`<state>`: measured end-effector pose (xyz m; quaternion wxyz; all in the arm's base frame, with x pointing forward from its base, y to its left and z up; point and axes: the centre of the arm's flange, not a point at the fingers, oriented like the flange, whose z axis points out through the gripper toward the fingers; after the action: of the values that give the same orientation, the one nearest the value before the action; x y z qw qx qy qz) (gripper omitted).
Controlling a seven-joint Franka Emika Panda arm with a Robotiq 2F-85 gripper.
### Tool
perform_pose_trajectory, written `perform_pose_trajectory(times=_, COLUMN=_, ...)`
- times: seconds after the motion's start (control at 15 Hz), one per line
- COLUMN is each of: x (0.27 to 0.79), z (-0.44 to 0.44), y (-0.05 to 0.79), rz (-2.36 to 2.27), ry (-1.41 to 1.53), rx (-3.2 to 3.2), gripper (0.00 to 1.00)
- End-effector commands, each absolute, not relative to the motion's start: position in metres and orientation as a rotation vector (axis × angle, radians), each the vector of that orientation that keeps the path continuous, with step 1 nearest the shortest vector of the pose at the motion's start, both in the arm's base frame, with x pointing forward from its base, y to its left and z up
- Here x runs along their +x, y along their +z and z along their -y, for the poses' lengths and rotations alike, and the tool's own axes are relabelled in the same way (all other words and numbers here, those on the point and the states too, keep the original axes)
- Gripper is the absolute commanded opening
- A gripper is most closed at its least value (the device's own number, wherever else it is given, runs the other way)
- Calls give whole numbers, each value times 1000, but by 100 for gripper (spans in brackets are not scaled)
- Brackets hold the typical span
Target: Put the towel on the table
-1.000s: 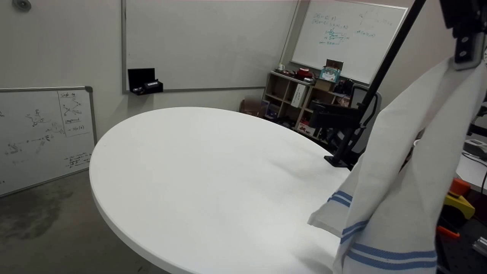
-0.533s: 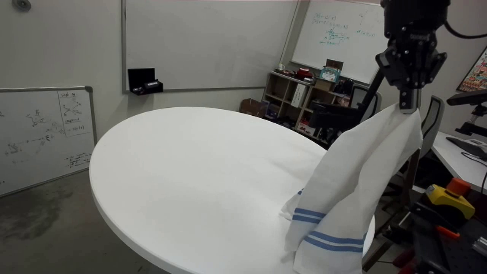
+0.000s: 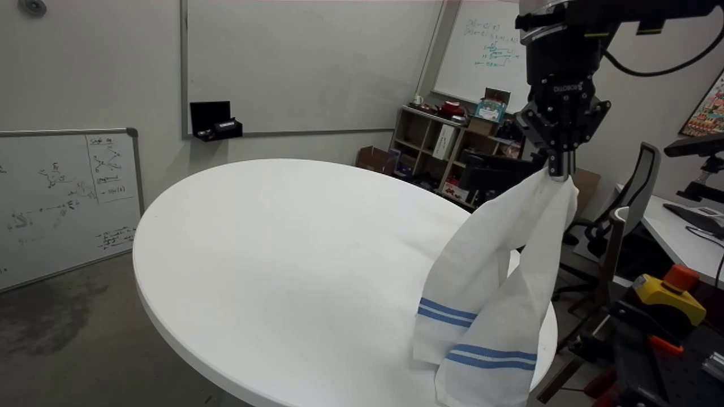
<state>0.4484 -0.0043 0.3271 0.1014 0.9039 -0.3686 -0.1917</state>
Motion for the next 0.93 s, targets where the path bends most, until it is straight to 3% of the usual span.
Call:
perform_pose_trajectory(times=0.0, x=486, z=14, y=325, rz=1151, ry=-471, rx=2625, gripper=1)
perform_pose_trajectory(times=0.87, x=542, z=30, y=279, rz=1379, ry=-353, rx=2466, gripper=1)
